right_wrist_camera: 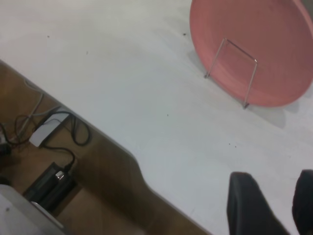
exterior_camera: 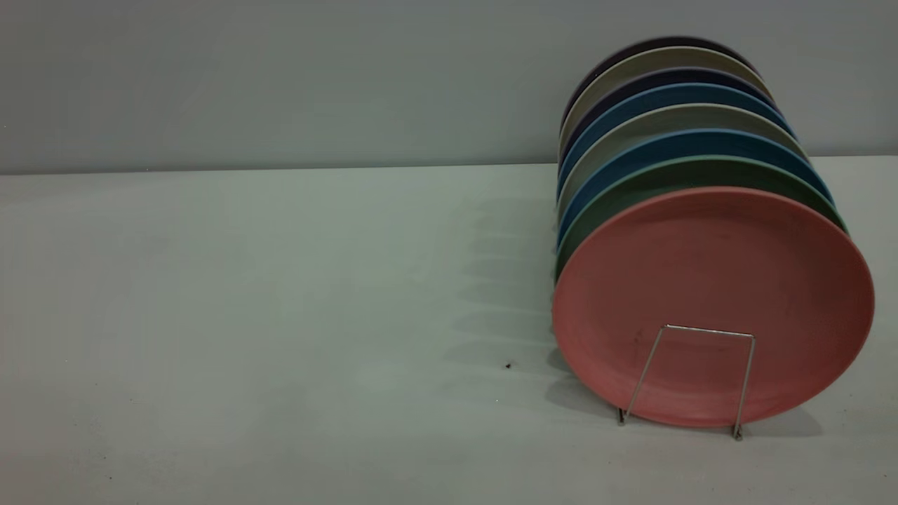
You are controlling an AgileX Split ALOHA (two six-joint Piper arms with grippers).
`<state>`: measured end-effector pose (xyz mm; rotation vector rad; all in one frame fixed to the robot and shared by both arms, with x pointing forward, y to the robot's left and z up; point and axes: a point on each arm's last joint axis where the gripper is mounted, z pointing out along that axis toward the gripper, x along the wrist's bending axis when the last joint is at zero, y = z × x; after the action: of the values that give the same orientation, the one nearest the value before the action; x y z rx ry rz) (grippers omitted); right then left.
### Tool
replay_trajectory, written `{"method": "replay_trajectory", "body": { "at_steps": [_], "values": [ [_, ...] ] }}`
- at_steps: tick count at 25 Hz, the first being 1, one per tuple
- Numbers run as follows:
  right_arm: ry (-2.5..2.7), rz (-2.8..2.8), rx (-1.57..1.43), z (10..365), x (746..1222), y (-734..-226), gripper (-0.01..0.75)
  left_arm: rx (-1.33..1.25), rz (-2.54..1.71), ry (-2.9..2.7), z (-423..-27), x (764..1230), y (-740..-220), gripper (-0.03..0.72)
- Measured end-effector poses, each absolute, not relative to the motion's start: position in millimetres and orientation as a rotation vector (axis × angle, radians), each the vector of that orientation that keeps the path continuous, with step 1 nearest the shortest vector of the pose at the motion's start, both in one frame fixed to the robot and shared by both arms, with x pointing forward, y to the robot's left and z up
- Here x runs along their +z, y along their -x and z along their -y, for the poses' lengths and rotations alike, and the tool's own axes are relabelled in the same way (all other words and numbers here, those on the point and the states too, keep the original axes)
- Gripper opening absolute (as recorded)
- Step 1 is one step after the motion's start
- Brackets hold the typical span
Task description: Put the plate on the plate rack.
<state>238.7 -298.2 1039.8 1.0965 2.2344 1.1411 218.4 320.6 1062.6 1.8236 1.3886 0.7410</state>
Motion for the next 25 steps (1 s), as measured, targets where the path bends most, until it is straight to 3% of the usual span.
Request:
{"method": "replay_trajectory", "body": {
  "at_steps": [12,25],
  "values": [
    [-1.095,-2.232,1.144,298,1040,-239,0.243,0.692,-1.447,-1.889,-316,1034,-231,0.24],
    [-1.096,-2.233,1.143,298,1040,-239,0.243,0.691,-1.447,-1.892,-315,1033,-231,0.24]
  ]
}}
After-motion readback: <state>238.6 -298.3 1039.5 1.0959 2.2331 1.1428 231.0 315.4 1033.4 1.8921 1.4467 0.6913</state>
